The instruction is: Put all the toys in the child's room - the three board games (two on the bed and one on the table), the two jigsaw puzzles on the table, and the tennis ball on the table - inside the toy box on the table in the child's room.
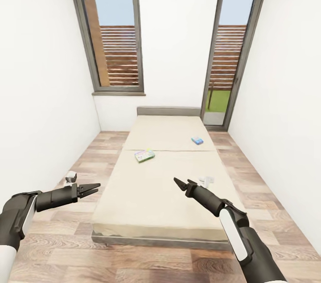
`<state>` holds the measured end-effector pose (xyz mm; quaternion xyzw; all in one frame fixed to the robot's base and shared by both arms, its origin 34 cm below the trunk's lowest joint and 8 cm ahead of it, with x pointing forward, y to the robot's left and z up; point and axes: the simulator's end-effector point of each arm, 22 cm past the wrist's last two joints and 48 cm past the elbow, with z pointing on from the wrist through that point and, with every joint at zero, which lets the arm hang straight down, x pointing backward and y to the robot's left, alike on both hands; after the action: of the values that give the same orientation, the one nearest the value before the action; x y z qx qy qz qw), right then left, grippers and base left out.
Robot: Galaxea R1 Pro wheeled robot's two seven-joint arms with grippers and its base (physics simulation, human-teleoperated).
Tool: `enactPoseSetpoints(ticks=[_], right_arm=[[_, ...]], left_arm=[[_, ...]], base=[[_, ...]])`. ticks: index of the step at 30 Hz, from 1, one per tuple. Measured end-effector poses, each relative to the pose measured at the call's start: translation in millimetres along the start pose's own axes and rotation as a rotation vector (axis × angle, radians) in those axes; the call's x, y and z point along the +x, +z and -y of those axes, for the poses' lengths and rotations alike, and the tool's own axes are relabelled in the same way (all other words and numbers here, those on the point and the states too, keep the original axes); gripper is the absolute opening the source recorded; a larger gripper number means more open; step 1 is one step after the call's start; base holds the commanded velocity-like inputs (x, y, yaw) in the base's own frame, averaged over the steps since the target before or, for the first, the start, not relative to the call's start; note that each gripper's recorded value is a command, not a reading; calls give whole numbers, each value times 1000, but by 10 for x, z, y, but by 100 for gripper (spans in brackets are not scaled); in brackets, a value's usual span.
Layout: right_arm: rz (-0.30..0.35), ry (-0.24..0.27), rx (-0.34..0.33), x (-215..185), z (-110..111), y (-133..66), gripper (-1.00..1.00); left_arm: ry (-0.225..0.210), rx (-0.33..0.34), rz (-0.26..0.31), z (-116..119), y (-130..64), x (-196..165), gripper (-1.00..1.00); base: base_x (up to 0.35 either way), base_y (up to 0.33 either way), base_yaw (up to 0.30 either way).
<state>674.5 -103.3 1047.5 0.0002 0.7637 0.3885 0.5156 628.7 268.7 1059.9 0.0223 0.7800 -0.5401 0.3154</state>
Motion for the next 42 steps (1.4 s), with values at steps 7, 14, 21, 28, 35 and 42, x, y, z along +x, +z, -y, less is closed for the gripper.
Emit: enactPoseSetpoints(ticks=[7,14,21,28,35,42], right_arm=[[5,-2,-1,-30,-15,-10,100],[6,0,0,-34,-14,-14,100],[7,0,1,-39,-10,-18,100],[6,1,1,-31,-6,-18,100],[3,1,1,-21,-6,-14,100],[0,2,2,-6,0,-10,100]], left_arm=[[5,2,2,28,-8,-14,100],[6,2,3,32,-10,-17,100],[6,2,6,34,-15,-23,100],[6,2,6,34,-15,-23,100],[6,2,5,34,-14,-22,100],[6,2,5,32,-12,-21,100]], base=[[0,0,81],[23,39,-30],[150,166,-230],[191,224,-272],[154,253,-276],[90,272,-249]])
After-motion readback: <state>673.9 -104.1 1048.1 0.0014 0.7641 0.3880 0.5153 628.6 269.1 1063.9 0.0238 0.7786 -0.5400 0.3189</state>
